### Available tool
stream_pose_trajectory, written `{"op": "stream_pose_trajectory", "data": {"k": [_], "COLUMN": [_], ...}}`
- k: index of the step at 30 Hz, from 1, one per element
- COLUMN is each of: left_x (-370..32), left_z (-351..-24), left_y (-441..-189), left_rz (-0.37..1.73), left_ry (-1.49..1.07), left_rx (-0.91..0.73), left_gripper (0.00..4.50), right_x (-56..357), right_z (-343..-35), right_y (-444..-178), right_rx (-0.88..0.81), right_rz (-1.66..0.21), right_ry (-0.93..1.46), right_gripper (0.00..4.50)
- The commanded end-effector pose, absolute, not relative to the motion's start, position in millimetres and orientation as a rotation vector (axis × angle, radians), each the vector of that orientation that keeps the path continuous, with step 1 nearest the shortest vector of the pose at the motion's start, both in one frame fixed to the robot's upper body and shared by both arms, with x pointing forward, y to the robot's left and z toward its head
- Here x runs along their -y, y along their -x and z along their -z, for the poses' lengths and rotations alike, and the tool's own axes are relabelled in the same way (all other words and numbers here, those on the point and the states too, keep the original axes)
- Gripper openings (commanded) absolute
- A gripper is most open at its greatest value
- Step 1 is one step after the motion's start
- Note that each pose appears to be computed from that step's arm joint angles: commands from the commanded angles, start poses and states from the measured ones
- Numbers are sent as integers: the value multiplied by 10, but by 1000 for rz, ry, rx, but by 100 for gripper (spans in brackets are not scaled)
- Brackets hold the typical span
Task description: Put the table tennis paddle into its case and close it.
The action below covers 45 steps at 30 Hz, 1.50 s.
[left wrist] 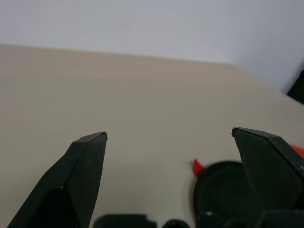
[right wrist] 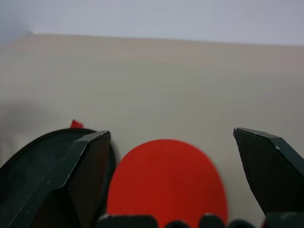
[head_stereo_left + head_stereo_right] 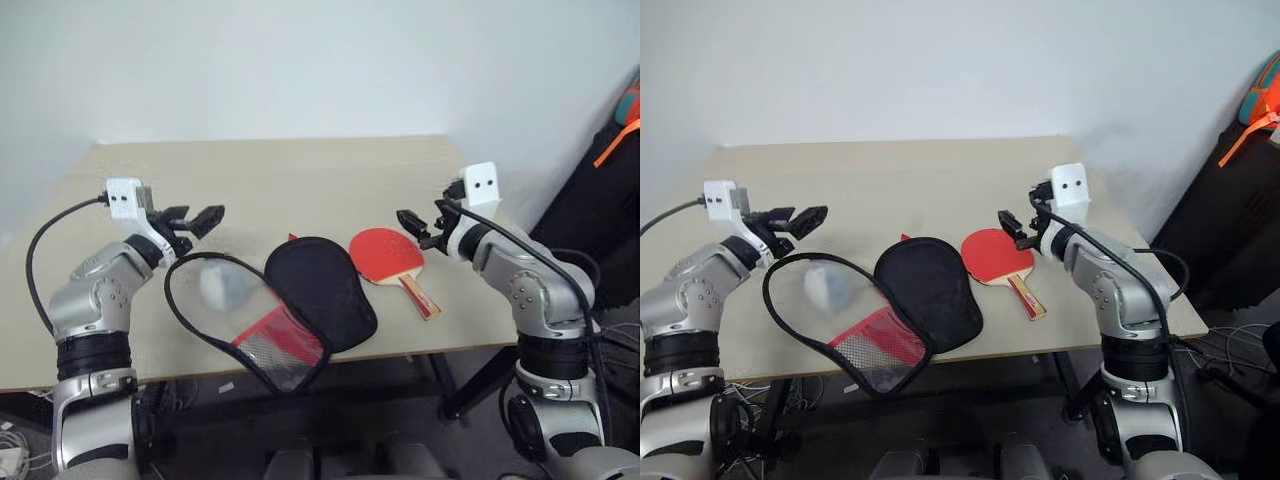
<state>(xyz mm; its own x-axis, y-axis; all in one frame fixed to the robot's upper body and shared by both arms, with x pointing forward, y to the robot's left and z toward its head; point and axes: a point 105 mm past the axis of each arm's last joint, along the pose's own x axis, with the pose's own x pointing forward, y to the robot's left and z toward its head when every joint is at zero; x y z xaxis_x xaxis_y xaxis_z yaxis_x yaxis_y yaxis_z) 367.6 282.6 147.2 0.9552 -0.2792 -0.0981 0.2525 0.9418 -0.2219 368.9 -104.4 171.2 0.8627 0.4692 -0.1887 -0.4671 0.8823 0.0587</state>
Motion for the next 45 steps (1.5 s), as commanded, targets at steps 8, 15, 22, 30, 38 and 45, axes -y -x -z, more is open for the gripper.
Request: {"op": "stream_pose_trajectory", "data": {"k": [8,15,22,30,38,45], "left_x": [-2860,-2920,-2691,-2550,-2538,-2528], "left_z": [-1665,-1770,-2078,-2179,-2047,-1995], "left_y": [-3395,-3363,-3358,-3293,-3218,-3161], "left_rz": [370,453,612,770,856,879], "left_ry": [205,129,26,-96,-191,-205], "left_rx": [-137,-213,-188,-233,-311,-320], "left_gripper": [449,449,449,449,449,449], "right_x": [767,850,1080,1394,1544,1433], "right_z": [-1818,-1682,-1549,-1372,-1343,-1199], "right_y": [-3676,-3592,-3531,-3521,-3537,-3533], "right_rx": [-161,-203,-253,-370,-466,-534], "right_rz": [-557,-567,-580,-568,-575,-600], "right_ry": [-69,-24,45,136,191,209], "right_gripper": [450,450,450,450,450,450]}}
